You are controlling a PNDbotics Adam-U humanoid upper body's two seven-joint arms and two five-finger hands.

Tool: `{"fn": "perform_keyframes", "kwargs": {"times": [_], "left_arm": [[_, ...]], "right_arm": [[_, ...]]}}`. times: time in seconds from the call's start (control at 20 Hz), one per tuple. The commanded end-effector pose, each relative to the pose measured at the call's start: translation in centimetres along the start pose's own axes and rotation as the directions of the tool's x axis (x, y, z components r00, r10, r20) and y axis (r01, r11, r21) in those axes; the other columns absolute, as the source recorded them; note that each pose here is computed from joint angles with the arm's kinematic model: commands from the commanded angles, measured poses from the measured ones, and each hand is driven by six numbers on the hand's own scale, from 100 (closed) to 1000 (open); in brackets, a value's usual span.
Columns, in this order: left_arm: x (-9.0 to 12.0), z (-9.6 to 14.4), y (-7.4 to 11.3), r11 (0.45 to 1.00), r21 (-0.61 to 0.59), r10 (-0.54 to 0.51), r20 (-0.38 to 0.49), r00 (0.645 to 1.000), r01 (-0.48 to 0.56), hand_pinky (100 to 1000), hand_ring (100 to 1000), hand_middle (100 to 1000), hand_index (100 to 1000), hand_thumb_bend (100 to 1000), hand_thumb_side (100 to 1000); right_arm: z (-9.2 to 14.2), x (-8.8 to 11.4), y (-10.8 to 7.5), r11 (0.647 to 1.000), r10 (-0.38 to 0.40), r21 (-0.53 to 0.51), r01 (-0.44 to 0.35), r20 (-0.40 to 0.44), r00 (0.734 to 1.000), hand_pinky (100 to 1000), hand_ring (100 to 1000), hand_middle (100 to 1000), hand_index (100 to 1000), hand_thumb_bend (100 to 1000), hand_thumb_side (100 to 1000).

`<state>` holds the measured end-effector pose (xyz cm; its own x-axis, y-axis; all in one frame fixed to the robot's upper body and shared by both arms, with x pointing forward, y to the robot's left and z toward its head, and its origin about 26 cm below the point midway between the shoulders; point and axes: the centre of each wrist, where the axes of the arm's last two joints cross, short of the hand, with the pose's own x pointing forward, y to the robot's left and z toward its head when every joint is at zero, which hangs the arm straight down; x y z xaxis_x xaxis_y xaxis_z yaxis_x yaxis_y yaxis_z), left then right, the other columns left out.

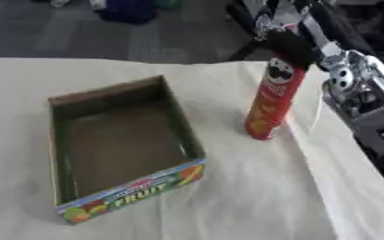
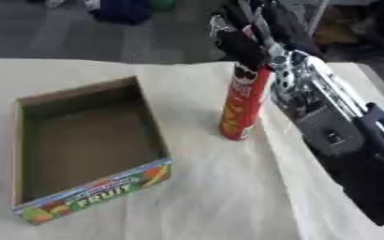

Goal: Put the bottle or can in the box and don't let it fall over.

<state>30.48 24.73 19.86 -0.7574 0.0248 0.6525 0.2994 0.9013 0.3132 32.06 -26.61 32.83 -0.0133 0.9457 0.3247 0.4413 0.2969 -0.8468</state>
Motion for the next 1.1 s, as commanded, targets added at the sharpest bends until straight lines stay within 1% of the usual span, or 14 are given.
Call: {"fn": "perform_keyframes", "kwargs": {"times": [0.05,0.4,0.65,0.8,0.95,1.0,1.1], "left_arm": [[0.8,-0.4,0.3,1.000,-0.014,-0.025,0.026,0.999,0.026,458,758,798,828,100,699],[0.8,-0.5,0.3,0.999,-0.016,-0.030,0.028,0.999,0.030,457,757,798,827,100,701],[0.8,-0.4,0.4,0.999,-0.017,-0.034,0.025,0.999,0.035,457,757,798,827,100,701],[0.8,-0.4,0.4,0.999,-0.019,-0.036,0.022,0.999,0.036,457,757,798,826,100,701],[0.8,-0.4,0.3,0.999,-0.022,-0.034,0.021,0.999,0.034,457,758,798,826,100,701],[0.8,-0.4,0.3,0.999,-0.023,-0.034,0.021,0.999,0.034,457,758,798,826,100,701],[0.8,-0.4,0.3,0.999,-0.024,-0.034,0.021,0.999,0.035,458,758,799,826,100,701]], "right_arm": [[-0.4,-0.3,-1.3,0.999,0.027,-0.045,-0.028,-0.014,1.000,878,1000,1000,982,100,997],[-0.6,-0.3,-1.5,0.998,0.023,-0.051,-0.024,-0.015,1.000,872,997,1000,983,100,1000],[-0.3,-0.2,-1.6,0.999,0.017,-0.040,-0.017,-0.002,1.000,864,990,1000,979,100,999],[0.2,0.1,-2.4,0.997,0.023,-0.071,-0.021,0.018,1.000,861,991,1000,973,100,968],[0.6,0.4,-3.4,0.992,0.036,-0.122,-0.032,0.038,0.999,848,991,1000,968,100,917],[0.5,0.4,-3.7,0.989,0.042,-0.141,-0.036,0.039,0.998,848,991,1000,968,100,914],[0.4,0.4,-4.3,0.984,0.053,-0.170,-0.046,0.040,0.998,866,1000,1000,968,100,901]]}}
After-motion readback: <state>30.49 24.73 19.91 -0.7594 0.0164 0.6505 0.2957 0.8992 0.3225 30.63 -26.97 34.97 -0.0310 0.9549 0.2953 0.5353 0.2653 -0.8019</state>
